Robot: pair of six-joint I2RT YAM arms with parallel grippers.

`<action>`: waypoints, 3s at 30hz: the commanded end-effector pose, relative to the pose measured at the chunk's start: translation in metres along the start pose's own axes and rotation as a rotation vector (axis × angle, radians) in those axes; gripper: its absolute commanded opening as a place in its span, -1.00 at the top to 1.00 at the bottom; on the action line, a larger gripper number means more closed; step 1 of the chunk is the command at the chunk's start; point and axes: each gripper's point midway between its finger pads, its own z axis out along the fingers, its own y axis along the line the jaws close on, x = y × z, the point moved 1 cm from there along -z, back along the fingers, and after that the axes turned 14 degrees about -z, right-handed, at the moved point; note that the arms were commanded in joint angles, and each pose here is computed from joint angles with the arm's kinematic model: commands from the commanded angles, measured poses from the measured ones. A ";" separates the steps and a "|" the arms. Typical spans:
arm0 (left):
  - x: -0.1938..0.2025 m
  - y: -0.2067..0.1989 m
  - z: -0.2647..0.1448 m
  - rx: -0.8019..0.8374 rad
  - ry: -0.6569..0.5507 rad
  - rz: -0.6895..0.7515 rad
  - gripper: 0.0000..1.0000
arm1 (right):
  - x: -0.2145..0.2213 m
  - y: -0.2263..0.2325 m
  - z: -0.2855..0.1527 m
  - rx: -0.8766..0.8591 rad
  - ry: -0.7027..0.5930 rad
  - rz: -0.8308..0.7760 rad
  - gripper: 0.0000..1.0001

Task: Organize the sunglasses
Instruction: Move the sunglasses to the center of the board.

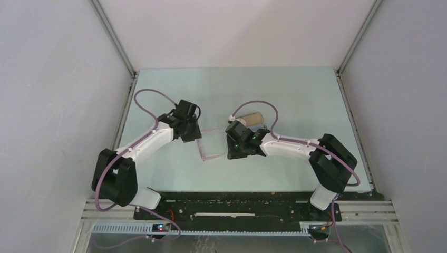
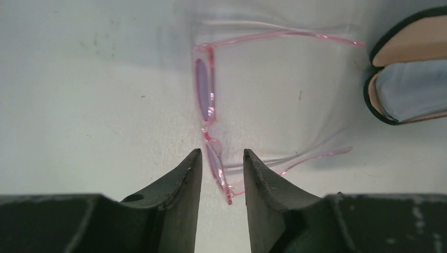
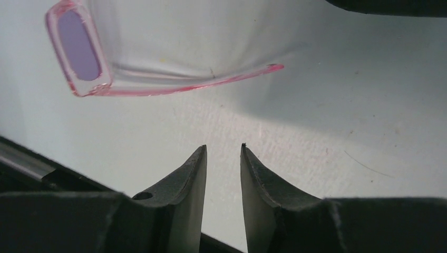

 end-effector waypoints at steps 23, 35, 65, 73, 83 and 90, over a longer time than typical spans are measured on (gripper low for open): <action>-0.050 0.035 0.102 -0.140 0.030 -0.195 0.28 | -0.043 0.003 0.063 0.143 -0.066 -0.039 0.49; -0.022 -0.001 0.112 -0.027 0.134 -0.131 0.29 | -0.086 0.028 0.080 0.082 -0.115 -0.047 0.49; -0.066 0.007 0.025 0.029 -0.004 -0.180 0.21 | -0.098 0.015 0.063 -0.227 -0.141 -0.735 -0.12; -0.071 0.007 0.016 0.041 -0.014 -0.192 0.22 | -0.094 0.005 0.081 -0.211 -0.156 -0.777 -0.10; -0.073 0.030 0.015 0.025 0.012 -0.252 0.20 | -0.071 0.024 0.085 -0.292 -0.121 -0.892 0.59; -0.078 0.034 0.001 0.052 -0.005 -0.271 0.19 | -0.042 0.055 0.073 -0.380 -0.109 -0.977 0.81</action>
